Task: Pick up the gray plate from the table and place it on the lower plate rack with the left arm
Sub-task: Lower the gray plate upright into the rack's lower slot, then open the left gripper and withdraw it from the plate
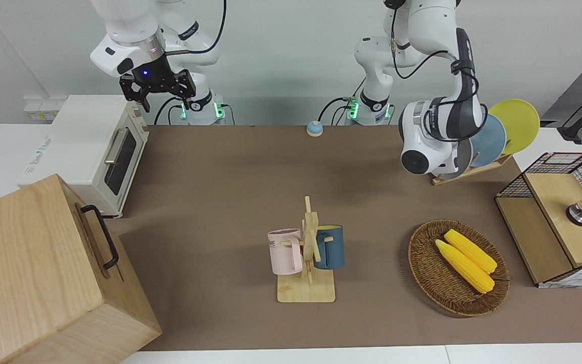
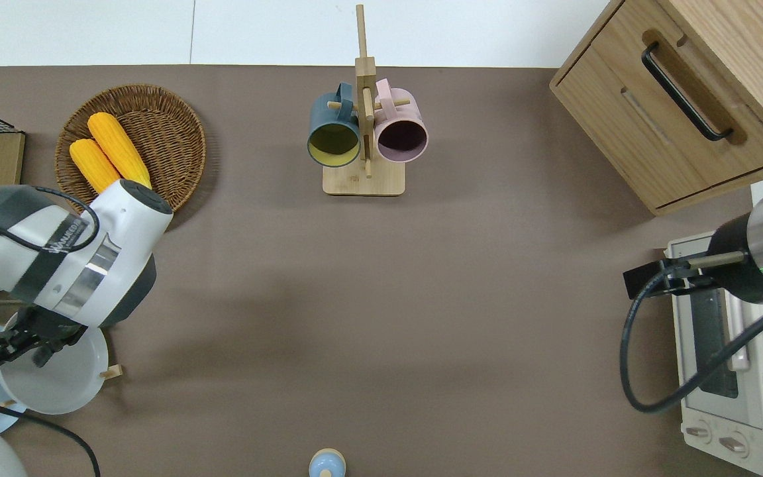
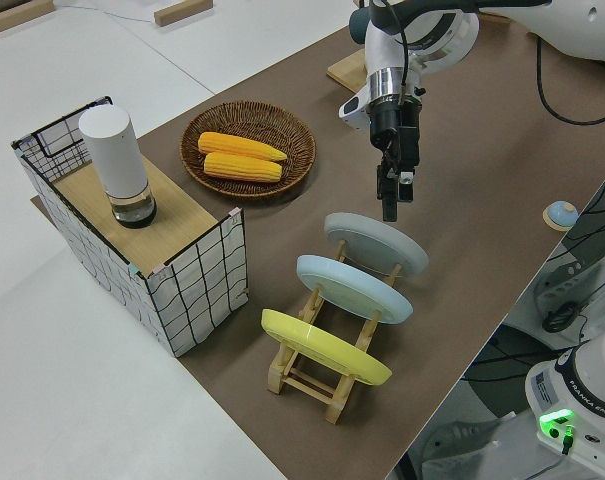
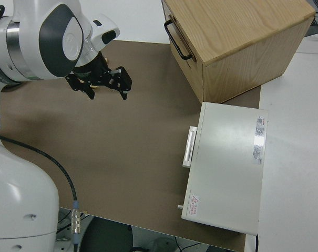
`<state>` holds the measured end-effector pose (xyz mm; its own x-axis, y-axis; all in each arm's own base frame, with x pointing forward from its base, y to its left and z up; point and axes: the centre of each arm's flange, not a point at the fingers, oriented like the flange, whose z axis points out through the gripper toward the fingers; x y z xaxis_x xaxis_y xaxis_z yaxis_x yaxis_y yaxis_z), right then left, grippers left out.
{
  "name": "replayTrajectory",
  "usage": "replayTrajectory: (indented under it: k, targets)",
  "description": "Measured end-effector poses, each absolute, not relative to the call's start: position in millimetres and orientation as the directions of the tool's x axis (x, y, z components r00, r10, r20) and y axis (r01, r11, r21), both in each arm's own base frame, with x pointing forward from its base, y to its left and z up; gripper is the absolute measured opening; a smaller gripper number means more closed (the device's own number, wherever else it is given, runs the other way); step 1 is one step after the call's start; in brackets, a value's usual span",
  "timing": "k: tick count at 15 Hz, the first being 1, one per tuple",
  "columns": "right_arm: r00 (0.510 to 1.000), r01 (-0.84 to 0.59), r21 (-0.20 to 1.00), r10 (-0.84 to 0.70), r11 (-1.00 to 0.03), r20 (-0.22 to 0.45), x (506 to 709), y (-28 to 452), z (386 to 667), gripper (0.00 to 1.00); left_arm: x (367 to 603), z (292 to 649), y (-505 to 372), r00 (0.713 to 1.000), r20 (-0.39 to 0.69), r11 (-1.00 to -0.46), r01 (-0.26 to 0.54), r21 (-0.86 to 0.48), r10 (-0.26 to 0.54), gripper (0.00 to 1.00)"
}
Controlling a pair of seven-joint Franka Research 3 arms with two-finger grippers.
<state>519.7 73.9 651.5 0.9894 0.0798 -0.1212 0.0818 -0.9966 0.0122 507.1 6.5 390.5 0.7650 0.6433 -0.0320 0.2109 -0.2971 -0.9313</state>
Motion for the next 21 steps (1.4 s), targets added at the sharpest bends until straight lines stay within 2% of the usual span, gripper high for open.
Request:
replayTrajectory:
  k: [3,6,8,11,13,16,19,21]
  targets:
    - [0.989,0.082,0.012,0.08,-0.997,-0.121,519.7,73.9,651.5,0.99,525.5,441.8,-14.3,0.759,-0.058,-0.438,0.31,-0.844,0.649,0.98]
    - [0.989,0.082,0.012,0.08,-0.997,-0.121,519.7,73.9,651.5,0.99,536.3,503.0,-33.3,0.778,-0.045,-0.571,0.419,-0.707,0.627,1.0]
    - [0.989,0.082,0.012,0.08,-0.997,-0.121,519.7,73.9,651.5,0.99,535.9,535.7,-44.3,0.793,-0.016,-0.626,0.467,-0.624,0.608,1.0]
    - [0.989,0.082,0.012,0.08,-0.997,-0.121,519.7,73.9,651.5,0.99,531.5,559.9,-62.5,0.82,0.021,-0.673,0.484,-0.559,0.572,0.99]
    - [0.989,0.082,0.012,0.08,-0.997,-0.121,519.7,73.9,651.5,0.99,530.5,571.0,-70.3,0.847,0.023,-0.72,0.465,-0.515,0.53,0.99]
    - [0.989,0.082,0.012,0.08,-0.997,-0.121,519.7,73.9,651.5,0.99,524.0,596.4,-70.5,0.908,-0.019,-0.828,0.372,-0.42,0.418,0.99]
    - [0.989,0.082,0.012,0.08,-0.997,-0.121,519.7,73.9,651.5,0.99,516.0,623.7,-60.0,0.967,-0.053,-0.925,0.223,-0.307,0.251,0.99]
    - [0.989,0.082,0.012,0.08,-0.997,-0.121,519.7,73.9,651.5,0.99,514.4,635.4,-55.5,0.987,-0.05,-0.963,0.134,-0.235,0.15,0.99]
